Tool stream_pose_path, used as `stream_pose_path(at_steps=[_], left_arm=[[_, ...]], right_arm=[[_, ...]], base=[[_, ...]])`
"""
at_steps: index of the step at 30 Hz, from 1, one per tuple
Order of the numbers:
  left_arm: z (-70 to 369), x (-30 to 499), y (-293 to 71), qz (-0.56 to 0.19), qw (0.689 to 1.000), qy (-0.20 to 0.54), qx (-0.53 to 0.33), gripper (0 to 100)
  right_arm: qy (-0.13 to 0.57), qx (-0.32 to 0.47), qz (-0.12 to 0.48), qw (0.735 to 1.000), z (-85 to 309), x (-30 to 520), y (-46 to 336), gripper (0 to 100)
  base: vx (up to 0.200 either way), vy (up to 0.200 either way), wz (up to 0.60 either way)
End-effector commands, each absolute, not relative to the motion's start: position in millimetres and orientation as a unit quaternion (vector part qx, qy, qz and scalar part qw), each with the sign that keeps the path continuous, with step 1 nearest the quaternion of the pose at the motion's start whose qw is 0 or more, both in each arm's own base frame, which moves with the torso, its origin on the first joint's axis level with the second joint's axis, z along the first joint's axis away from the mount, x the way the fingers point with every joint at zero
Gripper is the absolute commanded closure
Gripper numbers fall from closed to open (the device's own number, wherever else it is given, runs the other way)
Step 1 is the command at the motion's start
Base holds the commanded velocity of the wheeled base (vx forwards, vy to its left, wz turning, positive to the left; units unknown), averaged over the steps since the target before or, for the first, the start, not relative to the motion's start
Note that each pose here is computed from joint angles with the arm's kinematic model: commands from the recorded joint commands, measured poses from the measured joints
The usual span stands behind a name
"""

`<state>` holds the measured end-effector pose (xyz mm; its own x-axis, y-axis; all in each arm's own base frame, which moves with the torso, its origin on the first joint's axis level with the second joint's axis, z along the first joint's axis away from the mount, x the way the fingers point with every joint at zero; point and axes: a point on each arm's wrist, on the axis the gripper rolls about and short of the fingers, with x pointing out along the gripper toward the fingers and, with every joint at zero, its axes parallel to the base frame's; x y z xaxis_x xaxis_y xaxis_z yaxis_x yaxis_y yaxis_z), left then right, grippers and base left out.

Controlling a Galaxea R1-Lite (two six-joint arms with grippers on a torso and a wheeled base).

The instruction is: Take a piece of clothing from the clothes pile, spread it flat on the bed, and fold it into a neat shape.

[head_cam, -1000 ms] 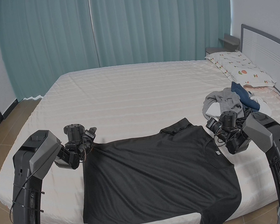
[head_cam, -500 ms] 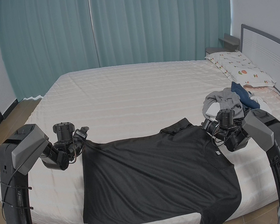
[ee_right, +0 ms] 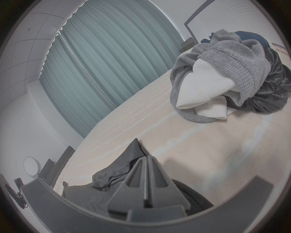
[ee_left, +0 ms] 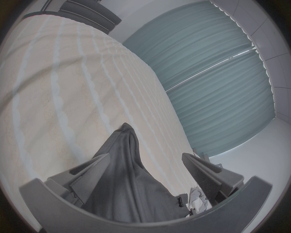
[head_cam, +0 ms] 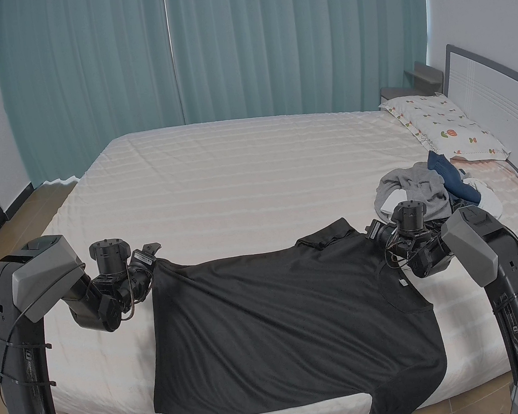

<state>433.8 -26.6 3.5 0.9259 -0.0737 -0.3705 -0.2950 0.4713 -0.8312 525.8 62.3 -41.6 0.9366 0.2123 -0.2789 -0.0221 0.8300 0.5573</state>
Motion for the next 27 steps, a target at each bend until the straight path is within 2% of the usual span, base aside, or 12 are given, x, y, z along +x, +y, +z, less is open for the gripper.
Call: stream_pose_path(at_steps=[1,8,9,26,27], left_arm=[[-4.0,427.3,-21.0,0.074,0.834,0.192,-0.511,0],[-5.9,426.1,-20.3,0.077,0.834,0.195,-0.511,0],[-6.2,425.8,-20.3,0.077,0.834,0.196,-0.511,0],[-7.6,423.4,-20.2,0.077,0.834,0.195,-0.510,0],[-7.6,423.4,-20.2,0.077,0.834,0.195,-0.510,0]], right_arm=[[0.162,0.287,0.058,0.942,-38.4,526.8,57.5,100],[0.160,0.285,0.052,0.943,-25.4,521.9,50.5,100],[0.165,0.285,0.052,0.943,-25.8,520.6,50.4,0],[0.190,0.280,0.064,0.939,-51.7,516.7,66.3,0],[0.191,0.280,0.064,0.939,-52.5,516.6,66.3,100]], base=[[0.000,0.000,0.00],[0.000,0.000,0.00],[0.000,0.000,0.00],[0.000,0.000,0.00],[0.000,0.000,0.00]])
